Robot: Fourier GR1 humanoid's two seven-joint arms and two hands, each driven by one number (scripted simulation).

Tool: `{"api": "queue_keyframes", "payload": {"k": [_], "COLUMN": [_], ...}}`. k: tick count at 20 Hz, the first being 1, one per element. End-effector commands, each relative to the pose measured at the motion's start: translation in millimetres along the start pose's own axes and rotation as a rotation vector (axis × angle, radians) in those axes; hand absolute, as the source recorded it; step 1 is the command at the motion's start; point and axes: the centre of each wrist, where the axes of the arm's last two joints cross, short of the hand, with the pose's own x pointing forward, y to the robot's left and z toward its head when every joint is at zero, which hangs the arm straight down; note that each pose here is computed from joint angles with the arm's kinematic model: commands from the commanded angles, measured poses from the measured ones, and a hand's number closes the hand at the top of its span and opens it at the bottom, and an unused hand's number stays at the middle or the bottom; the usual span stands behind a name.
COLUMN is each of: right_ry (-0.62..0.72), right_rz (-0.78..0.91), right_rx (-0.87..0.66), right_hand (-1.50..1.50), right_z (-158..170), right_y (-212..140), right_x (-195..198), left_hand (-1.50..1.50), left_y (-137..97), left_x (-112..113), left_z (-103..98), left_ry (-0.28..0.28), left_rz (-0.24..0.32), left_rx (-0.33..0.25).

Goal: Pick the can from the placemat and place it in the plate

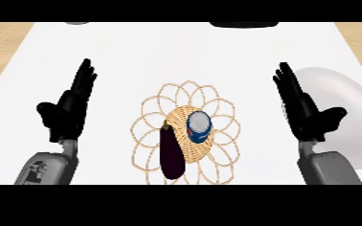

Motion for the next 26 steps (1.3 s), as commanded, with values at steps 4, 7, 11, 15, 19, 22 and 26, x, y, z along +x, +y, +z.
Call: {"api": "queue_keyframes", "payload": {"k": [4,7,11,15,19,22,26], "right_ry": [-0.302,-0.433,-0.402,-0.468,-0.477,-0.421,-0.346], "right_rz": [-0.012,0.592,0.203,0.068,0.191,0.375,0.635], "right_rx": [0.376,0.395,0.276,0.353,0.448,0.561,0.736], "right_hand": [1.5,1.5,-1.5,-1.5,-1.5,-1.5,-1.5], "right_z": [-65,-70,-114,-127,-131,-125,-129], "right_y": [43,-1,47,13,1,-21,5], "right_x": [110,151,93,98,108,126,160], "left_hand": [0.0,0.0,0.0,0.0,0.0,0.0,0.0], "left_y": [-10,-25,-27,-15,-13,-9,-16], "left_x": [-42,-50,-76,-56,-73,-70,-70], "left_z": [17,26,47,44,49,48,58], "left_ry": [0.245,0.32,0.409,0.409,0.414,0.414,0.414], "left_rz": [0.036,0.079,0.146,0.149,0.154,0.145,0.147], "left_rx": [-0.08,-0.124,-0.172,-0.148,-0.159,-0.128,-0.133]}}
